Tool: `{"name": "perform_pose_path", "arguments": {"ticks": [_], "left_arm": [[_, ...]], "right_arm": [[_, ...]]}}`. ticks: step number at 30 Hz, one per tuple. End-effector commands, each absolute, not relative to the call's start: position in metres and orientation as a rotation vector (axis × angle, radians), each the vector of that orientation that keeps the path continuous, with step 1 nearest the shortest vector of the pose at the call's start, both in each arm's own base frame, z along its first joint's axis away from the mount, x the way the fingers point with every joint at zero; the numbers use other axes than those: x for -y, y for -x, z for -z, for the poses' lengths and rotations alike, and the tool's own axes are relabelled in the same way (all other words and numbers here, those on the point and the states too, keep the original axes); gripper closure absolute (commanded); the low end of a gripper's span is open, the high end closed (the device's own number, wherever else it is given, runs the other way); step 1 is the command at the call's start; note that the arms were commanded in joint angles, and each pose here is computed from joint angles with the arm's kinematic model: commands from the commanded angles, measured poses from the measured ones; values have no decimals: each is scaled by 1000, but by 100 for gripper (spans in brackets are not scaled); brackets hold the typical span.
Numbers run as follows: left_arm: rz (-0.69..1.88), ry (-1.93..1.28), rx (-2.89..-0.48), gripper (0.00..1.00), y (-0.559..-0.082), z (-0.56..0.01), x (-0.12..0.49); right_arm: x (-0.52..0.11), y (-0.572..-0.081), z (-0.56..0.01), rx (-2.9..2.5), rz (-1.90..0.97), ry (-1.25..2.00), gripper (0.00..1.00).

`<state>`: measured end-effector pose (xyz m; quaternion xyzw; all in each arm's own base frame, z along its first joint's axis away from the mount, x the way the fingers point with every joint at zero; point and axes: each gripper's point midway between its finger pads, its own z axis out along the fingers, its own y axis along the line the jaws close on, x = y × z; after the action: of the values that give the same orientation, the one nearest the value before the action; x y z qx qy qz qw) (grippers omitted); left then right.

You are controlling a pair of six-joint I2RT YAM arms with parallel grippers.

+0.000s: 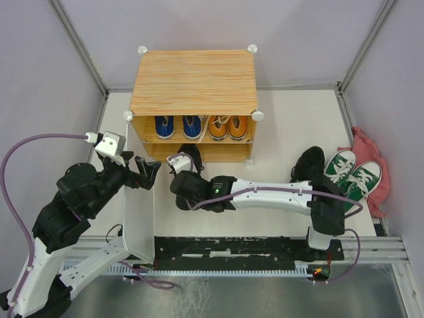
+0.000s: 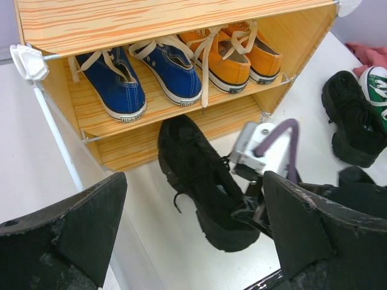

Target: Place and organize the shoes in the shoe cabinet

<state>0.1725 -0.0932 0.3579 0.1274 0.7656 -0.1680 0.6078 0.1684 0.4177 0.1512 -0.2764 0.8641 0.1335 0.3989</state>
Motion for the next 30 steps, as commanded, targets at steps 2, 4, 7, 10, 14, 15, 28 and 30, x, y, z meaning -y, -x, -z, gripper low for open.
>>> {"name": "perform_pose_path", "arguments": {"ticks": [2, 4, 7, 10, 14, 15, 28, 30], "left_arm": [[446, -279, -1742, 1, -171, -369, 100], [449, -285, -1748, 1, -172, -366, 102], [450, -295, -1759, 1, -173, -362, 104], [450, -294, -1760, 1, -174, -360, 104], [465, -282, -1742, 0, -173, -361, 105], [467, -280, -1742, 0, -173, -360, 105], [459, -292, -1779, 0, -178, -344, 110], [457, -296, -1785, 0, -179, -341, 111]], "right_arm": [[-472, -195, -202, -2033, -521, 670, 98], [-479, -203, -198, -2024, -513, 682, 98], [-484, -217, -195, -2011, -507, 672, 98], [-486, -233, -193, -1985, -489, 648, 98], [-487, -253, -189, -1950, -478, 622, 98], [-487, -257, -188, -1937, -468, 623, 98], [-511, -301, -180, -1841, -442, 613, 98], [-513, -309, -183, -1814, -435, 607, 98]]}}
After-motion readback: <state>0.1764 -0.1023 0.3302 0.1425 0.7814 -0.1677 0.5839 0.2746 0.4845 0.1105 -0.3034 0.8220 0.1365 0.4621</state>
